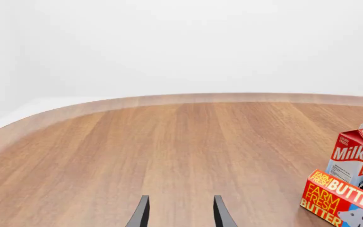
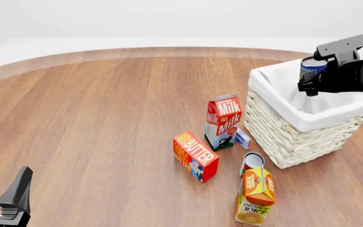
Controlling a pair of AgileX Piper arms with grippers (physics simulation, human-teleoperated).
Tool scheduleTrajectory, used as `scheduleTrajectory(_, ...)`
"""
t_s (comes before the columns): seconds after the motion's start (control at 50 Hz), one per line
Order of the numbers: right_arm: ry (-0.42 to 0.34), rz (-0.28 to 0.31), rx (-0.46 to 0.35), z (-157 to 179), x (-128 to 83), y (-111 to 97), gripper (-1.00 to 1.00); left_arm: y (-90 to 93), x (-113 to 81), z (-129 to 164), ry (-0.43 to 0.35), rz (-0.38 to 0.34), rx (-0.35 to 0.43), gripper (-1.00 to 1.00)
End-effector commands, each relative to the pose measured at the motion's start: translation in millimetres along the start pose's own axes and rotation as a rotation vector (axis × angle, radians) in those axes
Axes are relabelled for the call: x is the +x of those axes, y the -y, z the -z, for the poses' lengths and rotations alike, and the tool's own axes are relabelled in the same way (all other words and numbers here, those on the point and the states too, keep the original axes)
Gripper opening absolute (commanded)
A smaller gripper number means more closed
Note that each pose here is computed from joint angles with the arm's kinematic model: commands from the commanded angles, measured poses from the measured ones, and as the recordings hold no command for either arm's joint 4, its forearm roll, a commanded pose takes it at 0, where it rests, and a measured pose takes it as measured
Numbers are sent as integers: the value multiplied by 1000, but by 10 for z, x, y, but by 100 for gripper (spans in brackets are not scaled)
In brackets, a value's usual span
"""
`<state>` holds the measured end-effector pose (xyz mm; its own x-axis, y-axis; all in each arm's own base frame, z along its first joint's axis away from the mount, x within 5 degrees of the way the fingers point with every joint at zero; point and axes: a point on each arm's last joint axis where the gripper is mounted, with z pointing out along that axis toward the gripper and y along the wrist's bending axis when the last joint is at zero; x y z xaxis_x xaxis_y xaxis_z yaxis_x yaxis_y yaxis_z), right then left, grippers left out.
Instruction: Pick up the alphabet soup, and put it in the basket.
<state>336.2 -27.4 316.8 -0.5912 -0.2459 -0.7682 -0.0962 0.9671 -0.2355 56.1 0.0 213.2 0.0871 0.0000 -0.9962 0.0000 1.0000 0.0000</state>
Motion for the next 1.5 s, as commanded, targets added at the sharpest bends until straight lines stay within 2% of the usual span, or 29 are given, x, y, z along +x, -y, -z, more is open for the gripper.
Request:
scheduleTrajectory(0.02,-11,-17,4,-74,33,22,-100,0,0,0,0,0,0,100)
scheduleTrajectory(0.18,-24,-13,11,-93,59,62,-100,0,0,0,0,0,0,100)
scheduleTrajectory(0.72,-58,3,-12,-209,110,-10,-100,0,0,0,0,0,0,100)
scheduleTrajectory(0.96,-57,-3,3,-208,111,58,-100,0,0,0,0,0,0,100)
scheduleTrajectory(0.98,-56,-3,3,-208,111,59,100,0,0,0,0,0,0,100)
scheduleTrajectory(1.5,-47,-12,6,-176,87,63,100,0,0,0,0,0,0,100)
